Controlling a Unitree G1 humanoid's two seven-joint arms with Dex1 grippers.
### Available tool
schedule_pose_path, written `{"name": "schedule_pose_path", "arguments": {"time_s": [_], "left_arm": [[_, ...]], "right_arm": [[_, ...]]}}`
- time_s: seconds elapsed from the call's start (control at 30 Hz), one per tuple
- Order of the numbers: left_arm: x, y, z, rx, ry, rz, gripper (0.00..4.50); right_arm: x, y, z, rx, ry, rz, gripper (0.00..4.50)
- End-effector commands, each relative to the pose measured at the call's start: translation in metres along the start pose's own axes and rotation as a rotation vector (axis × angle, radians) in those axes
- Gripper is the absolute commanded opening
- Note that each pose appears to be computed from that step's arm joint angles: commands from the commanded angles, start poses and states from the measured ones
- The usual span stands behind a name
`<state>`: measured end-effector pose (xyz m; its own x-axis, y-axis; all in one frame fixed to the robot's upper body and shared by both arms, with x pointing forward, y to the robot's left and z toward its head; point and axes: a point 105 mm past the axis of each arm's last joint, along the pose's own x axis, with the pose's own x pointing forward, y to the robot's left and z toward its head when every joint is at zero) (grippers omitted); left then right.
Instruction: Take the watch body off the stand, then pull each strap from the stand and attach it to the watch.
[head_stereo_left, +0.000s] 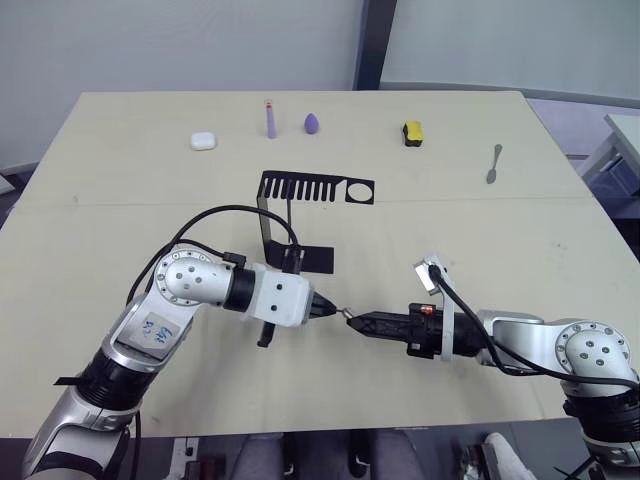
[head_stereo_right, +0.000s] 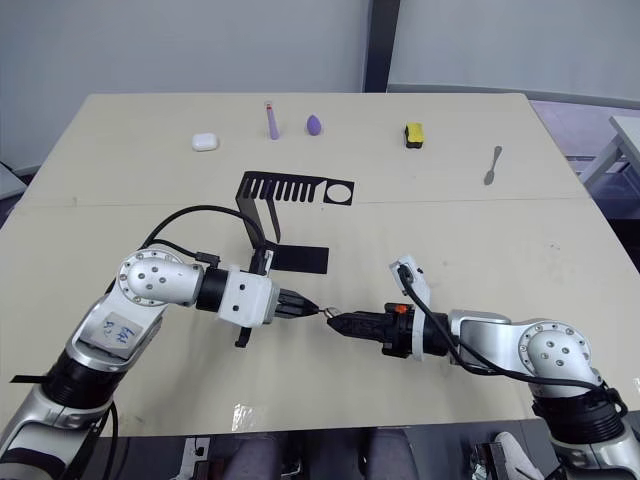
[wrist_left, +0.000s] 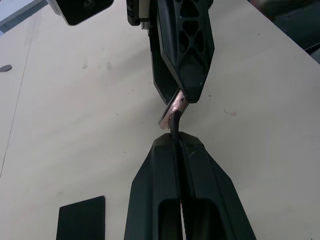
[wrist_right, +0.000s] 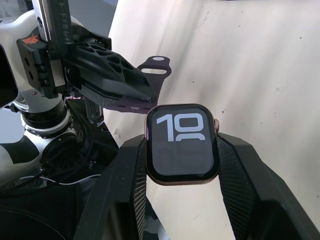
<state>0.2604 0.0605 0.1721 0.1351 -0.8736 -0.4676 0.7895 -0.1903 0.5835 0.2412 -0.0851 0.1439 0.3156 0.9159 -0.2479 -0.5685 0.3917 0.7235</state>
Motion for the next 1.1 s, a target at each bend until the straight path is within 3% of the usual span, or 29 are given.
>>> {"name": "schedule_pose_path", "arguments": {"time_s": [0.03,1.1], "left_arm": [[0.010,0.000,0.023,0.072,-0.065,-0.006,0.00],[0.030,0.007,0.020,0.088,-0.014,-0.032,0.00]], "right_arm": [[0.006,0.023,-0.003,-0.006,0.015,0.111,1.53],[0.010,0.026,-0.006,0.006,0.031,0.123,1.53]]}}
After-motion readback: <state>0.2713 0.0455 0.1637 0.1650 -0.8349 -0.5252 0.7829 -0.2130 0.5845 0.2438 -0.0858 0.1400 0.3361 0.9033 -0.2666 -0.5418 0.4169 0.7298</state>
